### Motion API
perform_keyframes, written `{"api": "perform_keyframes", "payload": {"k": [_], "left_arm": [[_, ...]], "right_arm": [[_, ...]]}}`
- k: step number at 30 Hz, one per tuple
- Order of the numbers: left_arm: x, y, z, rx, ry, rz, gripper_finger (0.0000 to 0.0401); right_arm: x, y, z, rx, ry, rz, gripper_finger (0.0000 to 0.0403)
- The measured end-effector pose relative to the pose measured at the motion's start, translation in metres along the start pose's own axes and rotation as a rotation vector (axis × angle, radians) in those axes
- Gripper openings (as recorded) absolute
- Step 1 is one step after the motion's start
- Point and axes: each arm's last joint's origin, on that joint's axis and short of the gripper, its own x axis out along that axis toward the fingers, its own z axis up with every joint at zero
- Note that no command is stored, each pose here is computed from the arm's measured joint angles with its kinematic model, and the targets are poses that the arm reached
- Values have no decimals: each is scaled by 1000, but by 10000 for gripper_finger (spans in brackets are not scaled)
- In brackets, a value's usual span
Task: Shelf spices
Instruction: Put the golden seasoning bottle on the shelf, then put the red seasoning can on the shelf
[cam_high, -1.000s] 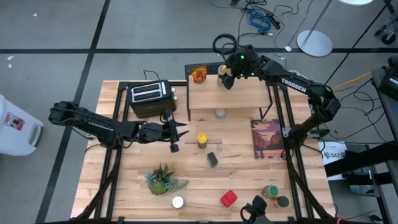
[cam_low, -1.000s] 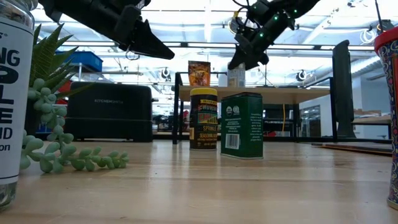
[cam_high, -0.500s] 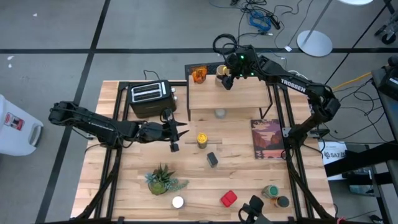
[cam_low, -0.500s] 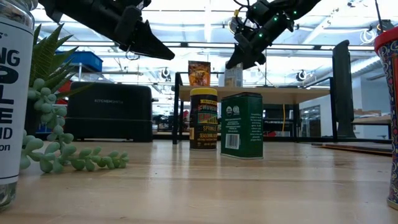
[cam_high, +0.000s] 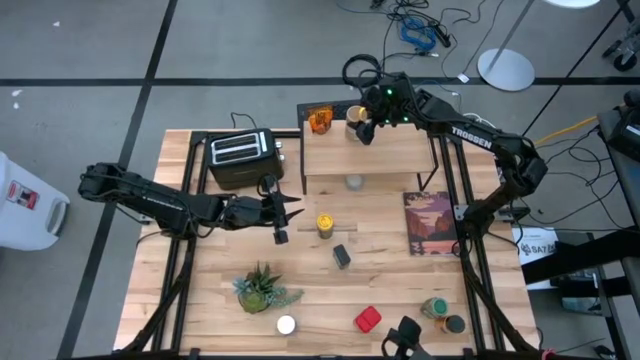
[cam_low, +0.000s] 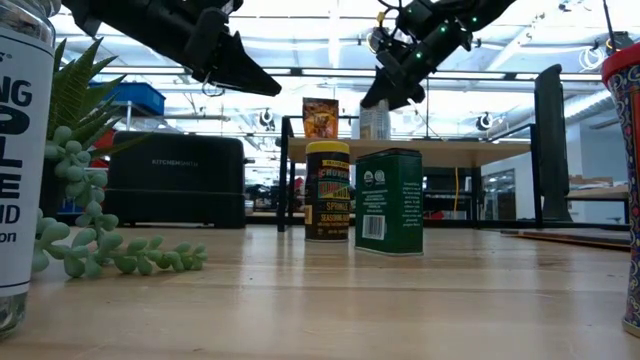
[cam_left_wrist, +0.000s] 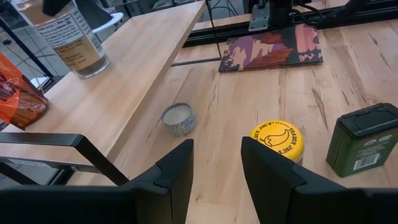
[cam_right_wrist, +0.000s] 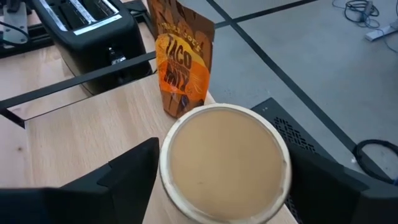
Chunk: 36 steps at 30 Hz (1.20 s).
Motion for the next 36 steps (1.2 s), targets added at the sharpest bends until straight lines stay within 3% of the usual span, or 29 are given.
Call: {"api": "perform_keyframes", "payload": {"k": [12, 24, 28, 36], "left_arm": [[0, 0, 0, -1, 2, 0, 144], [0, 0, 0, 4, 4, -2, 144], [0, -2, 0, 26, -2, -75, 144], [-3, -13, 3, 19, -54, -380, 144]], "right_arm": [[-5, 1, 5, -10, -40, -5, 311], [-43, 5, 18, -34, -139, -26, 311], [-66, 13, 22, -47, -171, -15, 311], [-109, 48, 16, -121, -136, 119, 311]]}}
